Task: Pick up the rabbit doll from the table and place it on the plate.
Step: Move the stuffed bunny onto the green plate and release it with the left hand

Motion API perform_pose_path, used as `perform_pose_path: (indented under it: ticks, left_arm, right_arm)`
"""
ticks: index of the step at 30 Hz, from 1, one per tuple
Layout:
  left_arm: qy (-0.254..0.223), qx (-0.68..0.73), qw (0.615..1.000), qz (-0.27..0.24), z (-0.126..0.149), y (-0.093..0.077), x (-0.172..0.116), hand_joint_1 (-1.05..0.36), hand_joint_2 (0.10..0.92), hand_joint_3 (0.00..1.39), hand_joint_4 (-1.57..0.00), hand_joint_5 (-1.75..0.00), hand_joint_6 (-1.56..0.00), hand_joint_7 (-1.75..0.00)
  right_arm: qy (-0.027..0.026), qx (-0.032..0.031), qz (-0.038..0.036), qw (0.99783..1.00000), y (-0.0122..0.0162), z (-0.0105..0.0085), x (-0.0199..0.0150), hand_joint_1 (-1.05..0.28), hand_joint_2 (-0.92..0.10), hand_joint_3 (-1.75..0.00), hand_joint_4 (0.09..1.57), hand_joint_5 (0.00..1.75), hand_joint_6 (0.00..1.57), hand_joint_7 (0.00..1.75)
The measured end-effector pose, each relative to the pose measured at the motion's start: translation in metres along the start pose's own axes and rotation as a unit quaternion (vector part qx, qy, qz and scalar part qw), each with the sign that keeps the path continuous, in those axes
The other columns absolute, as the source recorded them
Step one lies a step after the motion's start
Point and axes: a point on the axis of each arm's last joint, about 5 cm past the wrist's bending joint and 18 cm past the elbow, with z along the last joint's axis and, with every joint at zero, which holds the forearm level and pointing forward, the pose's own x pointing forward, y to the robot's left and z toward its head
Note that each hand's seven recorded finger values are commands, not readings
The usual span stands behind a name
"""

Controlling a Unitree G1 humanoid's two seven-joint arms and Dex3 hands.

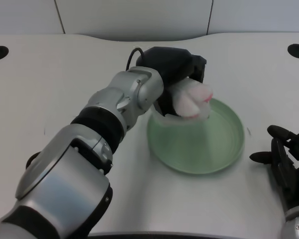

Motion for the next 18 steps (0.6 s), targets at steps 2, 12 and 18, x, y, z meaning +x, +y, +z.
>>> perform_pose_path:
  ticks: [2, 12, 18]
  left_arm:
    - [0.001, 0.0, 1.0, -0.001, 0.0, 0.0, 0.0, -0.22, 0.445, 0.86, -0.66, -1.65, -0.66, -1.71]
    - [-0.015, -0.042, 0.998, -0.043, 0.026, -0.036, 0.005, -0.23, 0.455, 0.75, -0.79, -1.08, -0.81, -1.2]
    - [-0.011, -0.047, 0.997, -0.054, 0.026, -0.044, 0.003, -0.19, 0.344, 0.97, -0.66, -1.65, -0.69, -1.72]
  right_arm:
    - [-0.0003, 0.0007, 0.0, 1.0, -0.0002, 0.0, 0.0, -0.33, -0.92, -0.23, 0.89, 1.11, 0.94, 0.5]
    - [-0.011, -0.0094, -0.0054, 0.99988, 0.0067, -0.0007, -0.0011, -0.35, -0.92, -0.21, 0.89, 1.18, 0.92, 0.59]
    - [-0.0094, -0.0088, -0.0054, 0.9999, 0.0045, -0.0022, -0.0041, -0.36, -0.92, -0.17, 0.89, 1.16, 0.89, 0.59]
